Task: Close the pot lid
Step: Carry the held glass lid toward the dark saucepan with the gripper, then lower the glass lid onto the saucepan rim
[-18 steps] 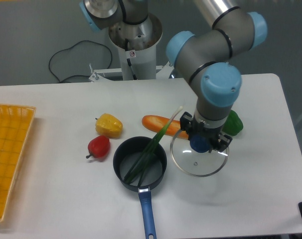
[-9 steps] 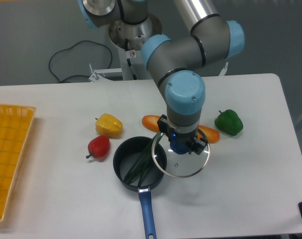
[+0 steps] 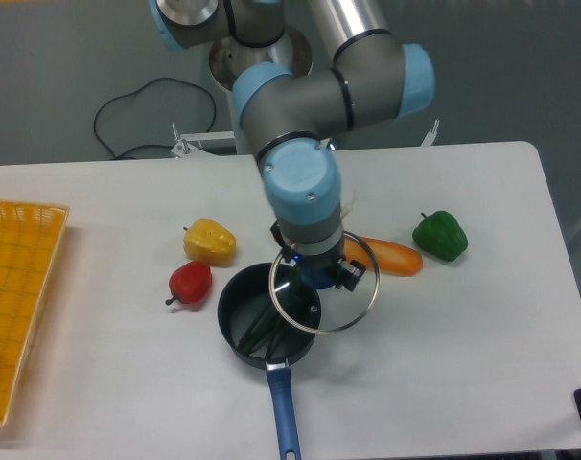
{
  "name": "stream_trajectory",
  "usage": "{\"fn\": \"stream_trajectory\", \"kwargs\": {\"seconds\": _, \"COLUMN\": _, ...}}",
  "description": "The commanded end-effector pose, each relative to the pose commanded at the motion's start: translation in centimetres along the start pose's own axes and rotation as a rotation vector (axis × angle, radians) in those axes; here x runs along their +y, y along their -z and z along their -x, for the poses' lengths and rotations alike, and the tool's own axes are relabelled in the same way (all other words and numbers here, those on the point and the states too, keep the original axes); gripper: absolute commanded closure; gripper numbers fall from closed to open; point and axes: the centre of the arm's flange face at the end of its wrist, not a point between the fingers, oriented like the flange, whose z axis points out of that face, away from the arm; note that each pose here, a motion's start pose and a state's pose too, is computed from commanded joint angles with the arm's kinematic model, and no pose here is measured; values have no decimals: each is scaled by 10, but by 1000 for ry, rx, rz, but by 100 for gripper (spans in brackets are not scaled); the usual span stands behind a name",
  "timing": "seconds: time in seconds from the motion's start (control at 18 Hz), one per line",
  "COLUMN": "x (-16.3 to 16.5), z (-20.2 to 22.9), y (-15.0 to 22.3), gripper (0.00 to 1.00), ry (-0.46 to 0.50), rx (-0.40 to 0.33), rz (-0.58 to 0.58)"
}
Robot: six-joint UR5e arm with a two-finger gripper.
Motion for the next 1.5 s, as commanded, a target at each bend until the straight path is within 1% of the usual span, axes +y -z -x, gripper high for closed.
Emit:
{"fn": "stream_trajectory", "kwargs": {"seconds": 0.11, "x": -4, "z": -3, "y": 0, "gripper": 68, "ry": 8, "rx": 4, "rz": -7}}
{"fn": "stream_trajectory", "kwargs": {"seconds": 0.22, "x": -13, "z": -8, "y": -7, "gripper": 68, "ry": -3, "rx": 13, "rz": -3}}
{"fn": "stream_trajectory", "kwargs": {"seconds": 0.44, "x": -25, "z": -18, "y": -16, "gripper": 68, "ry": 8, "rx": 26, "rz": 2}}
{"fn": "stream_trajectory", "kwargs": {"seconds": 0.67, "x": -30, "z": -23, "y": -19, "gripper": 68, "ry": 22, "rx": 53, "rz": -20}}
{"fn": "stream_trajectory", "kwargs": {"seconds": 0.89, "x": -33, "z": -24, "y": -27, "gripper": 68, "ry": 26, "rx": 61, "rz": -13}}
{"fn": "stream_trajectory", "kwargs": {"seconds": 1.0, "x": -39, "z": -28, "y": -28, "gripper": 68, "ry": 31, "rx": 51, "rz": -20}}
{"fn": "stream_trajectory", "kwargs": {"seconds": 1.5, "x": -45, "z": -30, "y": -35, "gripper": 68, "ry": 45, "rx": 58, "rz": -12}}
